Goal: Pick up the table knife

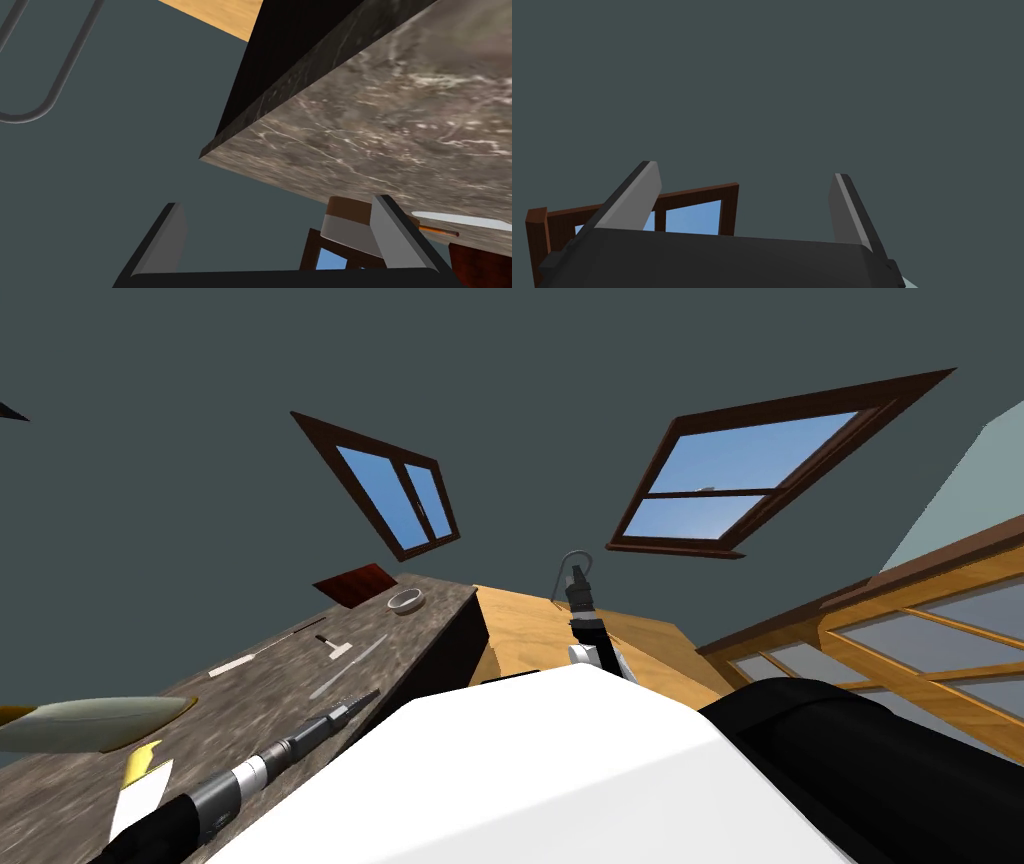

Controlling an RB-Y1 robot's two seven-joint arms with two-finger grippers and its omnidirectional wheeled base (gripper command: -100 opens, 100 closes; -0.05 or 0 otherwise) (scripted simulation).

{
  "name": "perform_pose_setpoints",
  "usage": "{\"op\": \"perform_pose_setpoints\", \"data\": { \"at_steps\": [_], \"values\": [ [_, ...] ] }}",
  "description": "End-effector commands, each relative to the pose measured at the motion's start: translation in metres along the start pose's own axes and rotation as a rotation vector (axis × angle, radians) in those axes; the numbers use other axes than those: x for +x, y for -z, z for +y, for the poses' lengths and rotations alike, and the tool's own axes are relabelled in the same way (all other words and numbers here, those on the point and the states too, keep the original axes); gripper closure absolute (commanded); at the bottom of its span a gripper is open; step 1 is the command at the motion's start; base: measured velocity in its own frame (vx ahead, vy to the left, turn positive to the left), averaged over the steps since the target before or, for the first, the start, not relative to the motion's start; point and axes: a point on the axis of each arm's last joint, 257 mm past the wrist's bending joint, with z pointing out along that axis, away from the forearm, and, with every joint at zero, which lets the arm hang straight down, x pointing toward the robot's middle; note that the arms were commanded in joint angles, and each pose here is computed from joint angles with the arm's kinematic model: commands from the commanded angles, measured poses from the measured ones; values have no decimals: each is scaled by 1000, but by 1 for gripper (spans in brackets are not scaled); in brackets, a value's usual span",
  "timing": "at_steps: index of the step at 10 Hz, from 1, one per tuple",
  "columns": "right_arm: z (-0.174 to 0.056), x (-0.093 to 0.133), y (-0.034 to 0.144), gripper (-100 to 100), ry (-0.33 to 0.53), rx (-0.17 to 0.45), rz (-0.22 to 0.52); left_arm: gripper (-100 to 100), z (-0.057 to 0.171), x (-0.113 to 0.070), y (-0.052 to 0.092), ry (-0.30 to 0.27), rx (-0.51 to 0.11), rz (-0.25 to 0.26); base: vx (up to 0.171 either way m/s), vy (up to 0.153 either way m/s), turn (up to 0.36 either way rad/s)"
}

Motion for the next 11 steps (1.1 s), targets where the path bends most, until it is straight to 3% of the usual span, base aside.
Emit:
{"op": "perform_pose_setpoints", "data": {
  "at_steps": [1, 2, 3, 4, 5, 8, 9, 10, 11],
  "values": [
    [0, 0, 0, 0, 0, 0, 0, -100, 7, 0, 5, -30, -11, 41, 56, 9, -82],
    [0, 0, 0, 0, 0, 0, 0, -100, 21, 10, 14, -38, -42, 88, 67, 22, -131],
    [0, 0, 0, 0, 0, 0, 0, -100, 21, 6, 13, -59, -37, 102, 52, 23, -84],
    [0, 0, 0, 0, 0, 0, 0, -100, 34, 15, 23, -66, -66, 148, 61, 16, -164],
    [0, 0, 0, 0, 0, 0, 0, -100, 34, 11, 21, -87, -61, 162, 48, 22, -77],
    [0, 0, 0, 0, 0, 0, 0, -100, 57, 25, 39, -122, -107, 268, 56, 31, -123],
    [0, 0, 0, 0, 0, 0, 0, -100, 57, 22, 38, -137, -103, 278, 48, 37, -75],
    [0, 0, 0, 0, 0, 0, 0, -100, 67, 29, 46, -149, -123, 328, 50, 28, -130],
    [0, 0, 0, 0, 0, 0, 0, -100, 67, 27, 46, -158, -121, 334, 48, 30, -62]
  ]
}}
